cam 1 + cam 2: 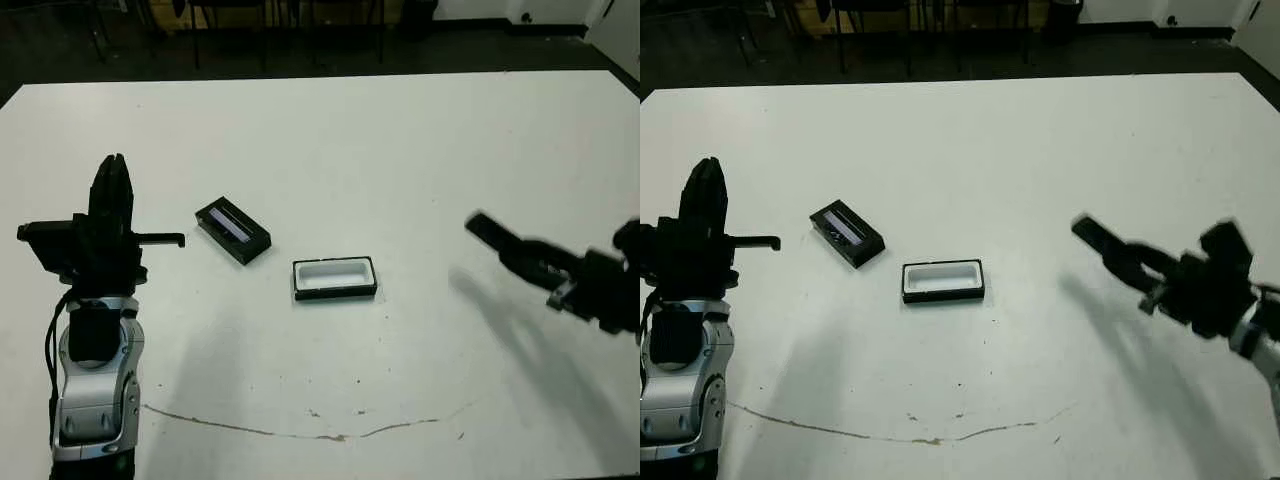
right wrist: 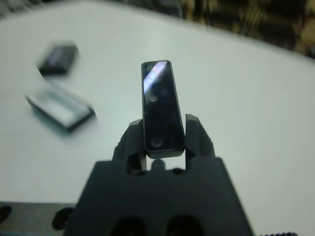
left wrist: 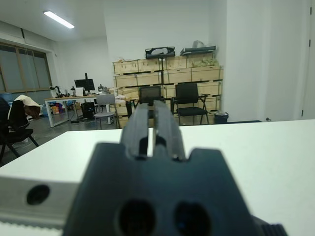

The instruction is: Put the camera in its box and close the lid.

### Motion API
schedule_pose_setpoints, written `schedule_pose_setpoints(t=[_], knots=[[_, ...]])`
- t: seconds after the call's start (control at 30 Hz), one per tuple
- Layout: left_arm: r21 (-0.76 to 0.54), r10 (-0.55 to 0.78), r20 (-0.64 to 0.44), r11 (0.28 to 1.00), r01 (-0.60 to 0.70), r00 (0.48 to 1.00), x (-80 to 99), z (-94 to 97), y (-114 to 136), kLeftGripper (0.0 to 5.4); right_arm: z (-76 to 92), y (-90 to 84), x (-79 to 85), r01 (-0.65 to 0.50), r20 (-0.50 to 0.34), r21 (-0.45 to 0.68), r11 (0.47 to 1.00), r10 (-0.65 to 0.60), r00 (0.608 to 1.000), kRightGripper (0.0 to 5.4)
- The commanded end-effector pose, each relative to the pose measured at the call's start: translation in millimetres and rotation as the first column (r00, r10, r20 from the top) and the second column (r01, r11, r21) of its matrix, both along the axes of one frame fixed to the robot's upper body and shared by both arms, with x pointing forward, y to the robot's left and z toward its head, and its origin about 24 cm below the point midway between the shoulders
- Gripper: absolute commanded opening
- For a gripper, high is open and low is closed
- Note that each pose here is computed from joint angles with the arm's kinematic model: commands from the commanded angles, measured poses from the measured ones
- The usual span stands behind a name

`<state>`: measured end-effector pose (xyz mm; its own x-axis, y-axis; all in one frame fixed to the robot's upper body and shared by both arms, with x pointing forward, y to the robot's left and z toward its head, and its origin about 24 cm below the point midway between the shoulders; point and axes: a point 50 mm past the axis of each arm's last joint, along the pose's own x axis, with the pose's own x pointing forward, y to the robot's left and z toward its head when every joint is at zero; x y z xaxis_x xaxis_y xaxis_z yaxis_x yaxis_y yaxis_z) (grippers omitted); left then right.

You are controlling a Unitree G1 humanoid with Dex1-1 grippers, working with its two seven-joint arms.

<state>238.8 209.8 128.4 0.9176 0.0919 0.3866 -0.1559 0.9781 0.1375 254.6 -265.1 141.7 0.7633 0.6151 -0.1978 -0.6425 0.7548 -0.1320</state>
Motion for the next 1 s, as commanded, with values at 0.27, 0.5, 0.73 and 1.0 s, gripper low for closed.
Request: schedule_pose_setpoints(t=[0.27, 0.5, 0.73, 1.0], knots=[[-0.002, 0.007, -0.028, 1.000, -0.007, 1.000, -0.3, -5.9, -2.0, 0.00, 41.4, 75.8, 39.2, -0.344, 0.047, -0.052, 0.938, 0.346, 0.937, 0.60], [0.007, 0.007, -0.031, 1.000, -0.006, 0.999, -0.8, -6.5, -3.5, 0.00, 29.0, 111.6, 53.3, -0.546, -0.055, -0.157, 0.823, 0.545, 0.837, 0.60], [-0.001, 0.005, -0.035, 1.000, -0.005, 0.999, 0.3, -7.4, -4.9, 0.00, 15.5, 124.8, 61.0, -0.648, -0.204, -0.235, 0.725, 0.615, 0.762, 0.60], [-0.007, 0.003, -0.033, 1.000, -0.003, 0.999, 0.5, -8.2, -5.3, 0.00, 7.3, 125.7, 61.9, -0.684, -0.286, -0.306, 0.662, 0.621, 0.730, 0.60]])
